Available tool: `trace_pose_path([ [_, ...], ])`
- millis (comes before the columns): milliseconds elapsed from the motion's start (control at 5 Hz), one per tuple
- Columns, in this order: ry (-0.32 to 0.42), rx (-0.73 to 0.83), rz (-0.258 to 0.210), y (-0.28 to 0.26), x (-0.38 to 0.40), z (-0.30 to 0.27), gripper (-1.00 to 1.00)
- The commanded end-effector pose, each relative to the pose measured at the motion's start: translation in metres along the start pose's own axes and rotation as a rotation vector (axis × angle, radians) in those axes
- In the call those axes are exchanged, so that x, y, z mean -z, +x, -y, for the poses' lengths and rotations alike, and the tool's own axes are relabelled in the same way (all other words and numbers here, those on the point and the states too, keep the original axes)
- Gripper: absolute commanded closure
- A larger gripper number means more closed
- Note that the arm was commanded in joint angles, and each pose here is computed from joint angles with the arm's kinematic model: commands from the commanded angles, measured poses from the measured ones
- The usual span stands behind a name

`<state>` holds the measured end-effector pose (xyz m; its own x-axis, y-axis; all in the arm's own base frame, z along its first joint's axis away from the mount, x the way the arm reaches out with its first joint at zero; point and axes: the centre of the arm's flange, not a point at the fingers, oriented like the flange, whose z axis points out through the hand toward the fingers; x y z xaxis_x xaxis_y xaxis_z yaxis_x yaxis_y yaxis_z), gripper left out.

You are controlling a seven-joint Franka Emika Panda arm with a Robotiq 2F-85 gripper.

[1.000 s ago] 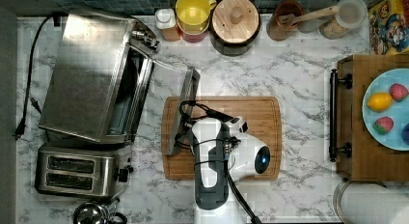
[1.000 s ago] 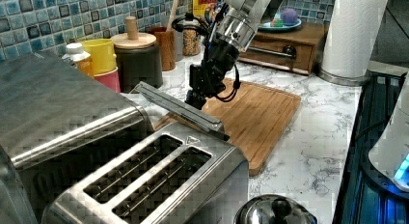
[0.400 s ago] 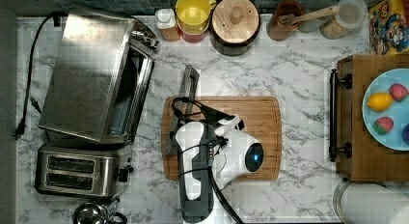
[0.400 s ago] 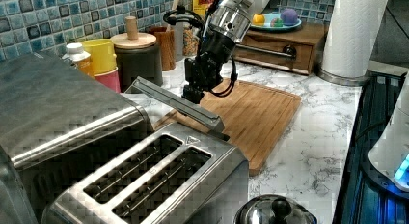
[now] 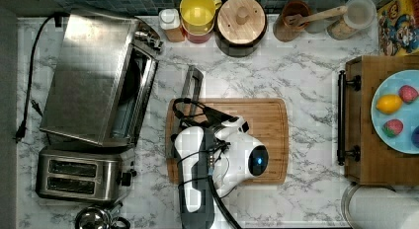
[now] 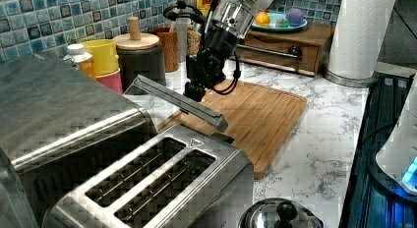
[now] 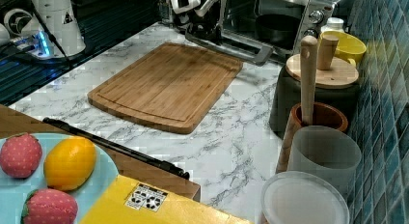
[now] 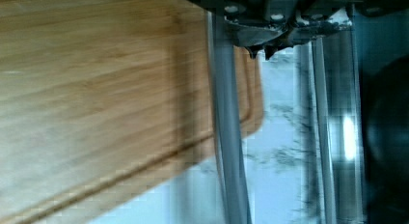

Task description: Close the oven.

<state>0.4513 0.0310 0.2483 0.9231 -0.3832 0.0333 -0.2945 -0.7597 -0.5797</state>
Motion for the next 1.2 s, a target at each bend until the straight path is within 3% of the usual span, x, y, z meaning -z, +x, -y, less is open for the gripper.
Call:
trace_pose_path([
  [200, 0.046, 0.36, -0.064, 0.003, 0.07, 0.261, 1.0],
  [400, -0.113, 0.373, -0.056, 0.004, 0.04, 0.292, 1.0],
  [600, -0.178, 0.369, -0.052, -0.009, 0.03, 0.32, 1.0],
  [1000, -0.359, 0.308, -0.259, -0.012, 0.05, 0.334, 1.0],
  [1200, -0.373, 0.299, -0.269, -0.007, 0.06, 0.332, 1.0],
])
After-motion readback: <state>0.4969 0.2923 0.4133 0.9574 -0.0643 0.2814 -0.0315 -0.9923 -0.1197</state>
